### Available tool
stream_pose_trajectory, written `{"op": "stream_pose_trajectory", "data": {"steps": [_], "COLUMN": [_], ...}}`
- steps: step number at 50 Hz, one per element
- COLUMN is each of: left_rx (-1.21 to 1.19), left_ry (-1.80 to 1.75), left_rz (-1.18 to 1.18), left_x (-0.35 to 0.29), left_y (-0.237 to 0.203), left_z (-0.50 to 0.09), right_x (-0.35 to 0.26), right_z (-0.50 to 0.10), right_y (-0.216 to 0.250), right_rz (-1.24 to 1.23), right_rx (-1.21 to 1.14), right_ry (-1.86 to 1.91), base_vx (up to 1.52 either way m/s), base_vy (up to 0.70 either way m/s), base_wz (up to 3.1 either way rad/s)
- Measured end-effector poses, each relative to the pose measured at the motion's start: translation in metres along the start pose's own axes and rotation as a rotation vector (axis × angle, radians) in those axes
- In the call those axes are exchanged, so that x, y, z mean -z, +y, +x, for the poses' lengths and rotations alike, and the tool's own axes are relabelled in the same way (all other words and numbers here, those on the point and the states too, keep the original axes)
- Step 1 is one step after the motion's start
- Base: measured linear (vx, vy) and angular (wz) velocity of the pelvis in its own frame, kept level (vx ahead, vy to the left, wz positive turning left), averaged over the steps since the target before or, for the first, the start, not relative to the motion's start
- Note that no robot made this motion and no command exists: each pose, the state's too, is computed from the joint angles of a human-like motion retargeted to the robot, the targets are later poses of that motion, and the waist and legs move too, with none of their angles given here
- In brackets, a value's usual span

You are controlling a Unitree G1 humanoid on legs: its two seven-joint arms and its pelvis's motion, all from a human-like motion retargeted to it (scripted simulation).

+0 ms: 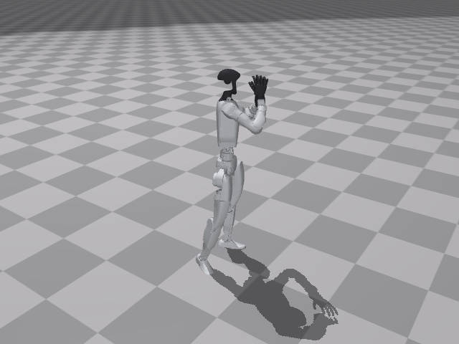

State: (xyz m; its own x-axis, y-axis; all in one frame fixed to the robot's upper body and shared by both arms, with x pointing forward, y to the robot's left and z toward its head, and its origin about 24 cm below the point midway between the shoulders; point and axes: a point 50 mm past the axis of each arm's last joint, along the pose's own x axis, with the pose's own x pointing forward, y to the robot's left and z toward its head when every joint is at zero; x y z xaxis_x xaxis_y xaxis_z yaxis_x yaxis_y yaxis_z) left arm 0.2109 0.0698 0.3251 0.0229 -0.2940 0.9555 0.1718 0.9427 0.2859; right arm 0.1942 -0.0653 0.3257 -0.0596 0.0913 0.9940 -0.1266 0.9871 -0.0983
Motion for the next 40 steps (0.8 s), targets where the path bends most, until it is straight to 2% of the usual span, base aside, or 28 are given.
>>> {"op": "stream_pose_trajectory", "data": {"steps": [4,8,11,17,21,24,27,30,34,37,40], "left_rx": [-0.03,-0.059,-0.152,-0.075,-0.061,-0.098,-0.069,-0.055,-0.049,-0.167,-0.174], "left_ry": [-0.004,-0.022,-0.02,0.018,0.007,-0.007,0.034,0.049,0.015,0.0,-0.002], "left_rz": [-0.038,0.009,-0.001,-0.109,-0.079,-0.037,-0.131,-0.167,-0.105,-0.072,-0.109], "left_x": [0.006,0.007,0.006,0.012,0.013,0.013,0.016,0.018,0.016,0.013,0.011], "left_y": [-0.024,-0.014,-0.004,-0.04,-0.033,-0.023,-0.039,-0.051,-0.035,-0.009,-0.008], "left_z": [0.008,0.014,0.014,0.021,0.025,0.024,0.025,0.029,0.031,0.03,0.033], "right_x": [-0.001,0.005,0.009,0.011,0.015,0.017,0.017,0.016,0.016,0.011,0.006], "right_z": [0.006,0.004,-0.001,0.005,0.003,0.0,0.003,0.009,0.016,0.021,0.025], "right_y": [0.021,0.004,-0.015,0.003,-0.007,-0.022,-0.014,-0.003,-0.012,-0.034,-0.038], "right_rz": [0.042,-0.023,-0.076,-0.001,-0.091,-0.14,-0.047,-0.079,-0.182,-0.232,-0.207], "right_rx": [-0.004,-0.091,-0.012,0.0,-0.088,-0.031,-0.019,-0.079,-0.173,-0.02,0.07], "right_ry": [-0.01,0.018,0.059,0.072,0.073,0.084,0.113,0.073,0.027,-0.005,-0.011], "base_vx": [-0.06,-0.06,-0.05,-0.04,-0.03,-0.04,-0.03,-0.03,-0.02,-0.01,0.0], "base_vy": [-0.05,-0.07,-0.07,-0.07,-0.07,-0.1,-0.1,-0.1,-0.09,-0.09,-0.11], "base_wz": [-0.89,-0.92,-0.89,-0.9,-0.9,-0.97,-0.97,-0.93,-0.84,-0.75,-0.67]}}
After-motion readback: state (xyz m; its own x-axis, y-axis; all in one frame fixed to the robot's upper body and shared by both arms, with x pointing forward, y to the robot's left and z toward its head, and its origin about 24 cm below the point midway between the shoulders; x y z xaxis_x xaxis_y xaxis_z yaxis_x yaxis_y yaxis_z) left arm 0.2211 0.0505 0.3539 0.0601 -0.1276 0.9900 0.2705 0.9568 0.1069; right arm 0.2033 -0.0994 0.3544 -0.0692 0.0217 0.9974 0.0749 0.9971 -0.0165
